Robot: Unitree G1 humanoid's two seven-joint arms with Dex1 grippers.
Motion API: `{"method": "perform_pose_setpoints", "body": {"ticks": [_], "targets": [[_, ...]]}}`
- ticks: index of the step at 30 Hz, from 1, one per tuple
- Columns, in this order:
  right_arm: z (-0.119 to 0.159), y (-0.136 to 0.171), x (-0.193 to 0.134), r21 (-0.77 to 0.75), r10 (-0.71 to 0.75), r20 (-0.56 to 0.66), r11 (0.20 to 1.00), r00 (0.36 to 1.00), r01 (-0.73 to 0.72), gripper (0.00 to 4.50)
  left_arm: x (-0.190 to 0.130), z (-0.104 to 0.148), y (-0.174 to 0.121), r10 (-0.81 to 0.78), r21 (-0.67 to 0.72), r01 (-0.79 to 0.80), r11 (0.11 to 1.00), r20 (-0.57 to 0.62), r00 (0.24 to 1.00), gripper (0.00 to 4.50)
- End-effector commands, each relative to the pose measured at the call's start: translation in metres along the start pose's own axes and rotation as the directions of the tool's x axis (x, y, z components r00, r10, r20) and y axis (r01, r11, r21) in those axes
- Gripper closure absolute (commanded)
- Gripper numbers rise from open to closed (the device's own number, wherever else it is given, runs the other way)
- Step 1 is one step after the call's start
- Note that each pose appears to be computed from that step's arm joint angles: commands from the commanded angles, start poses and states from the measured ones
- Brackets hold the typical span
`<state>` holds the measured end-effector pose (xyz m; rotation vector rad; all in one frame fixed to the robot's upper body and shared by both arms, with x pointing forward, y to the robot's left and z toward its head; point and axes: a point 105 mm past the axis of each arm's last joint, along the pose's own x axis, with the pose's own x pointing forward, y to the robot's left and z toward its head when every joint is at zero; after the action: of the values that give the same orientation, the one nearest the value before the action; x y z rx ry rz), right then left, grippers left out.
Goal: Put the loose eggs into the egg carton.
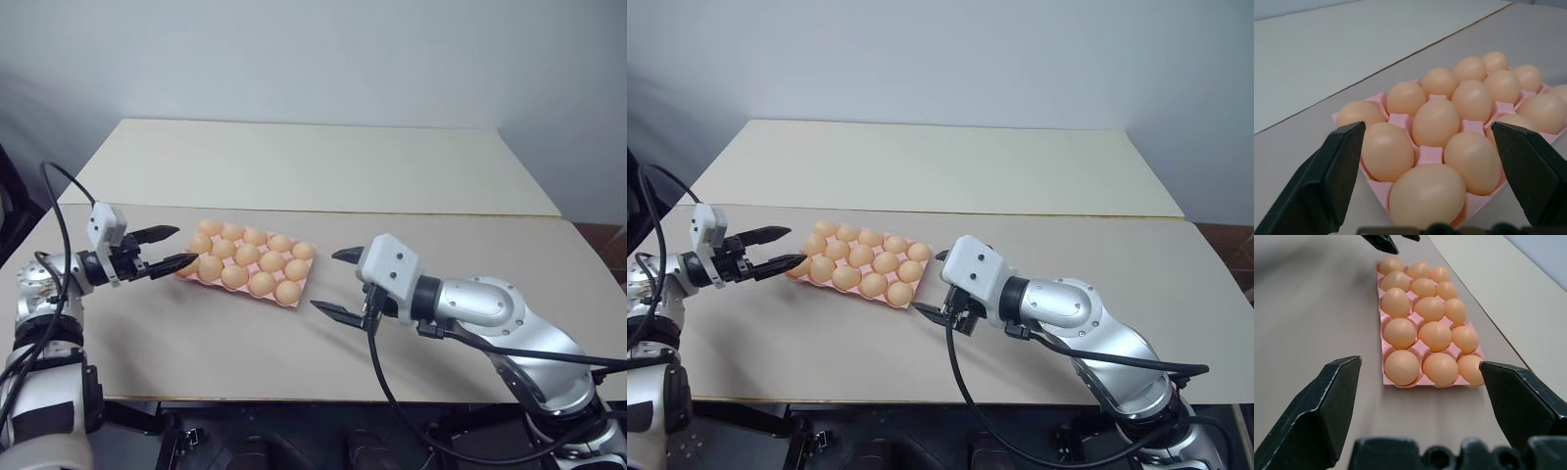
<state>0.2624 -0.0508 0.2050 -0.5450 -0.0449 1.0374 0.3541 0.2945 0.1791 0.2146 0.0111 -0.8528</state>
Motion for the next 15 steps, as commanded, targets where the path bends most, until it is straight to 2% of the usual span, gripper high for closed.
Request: {"method": "perform_pose_setpoints", "body": {"ticks": [1, 6, 15], "targets": [[0.009, -0.001, -0.005, -0.049, -0.004, 0.027, 0.999, 1.000, 0.005, 0.00, -0.019, 0.024, 0.000, -0.004, 0.078, 0.000, 0.997, 0.049, 0.999, 0.02], [0.008, -0.003, -0.019, -0.052, 0.018, 0.012, 0.998, 1.000, -0.017, 0.00, -0.047, 0.030, -0.016, -0.011, 0.141, 0.012, 0.990, -0.008, 1.000, 0.02], [0.000, -0.011, -0.056, -0.057, 0.068, -0.055, 0.996, 0.996, -0.071, 0.00, -0.064, 0.036, -0.061, -0.025, 0.127, 0.029, 0.991, -0.034, 0.999, 0.02]]}}
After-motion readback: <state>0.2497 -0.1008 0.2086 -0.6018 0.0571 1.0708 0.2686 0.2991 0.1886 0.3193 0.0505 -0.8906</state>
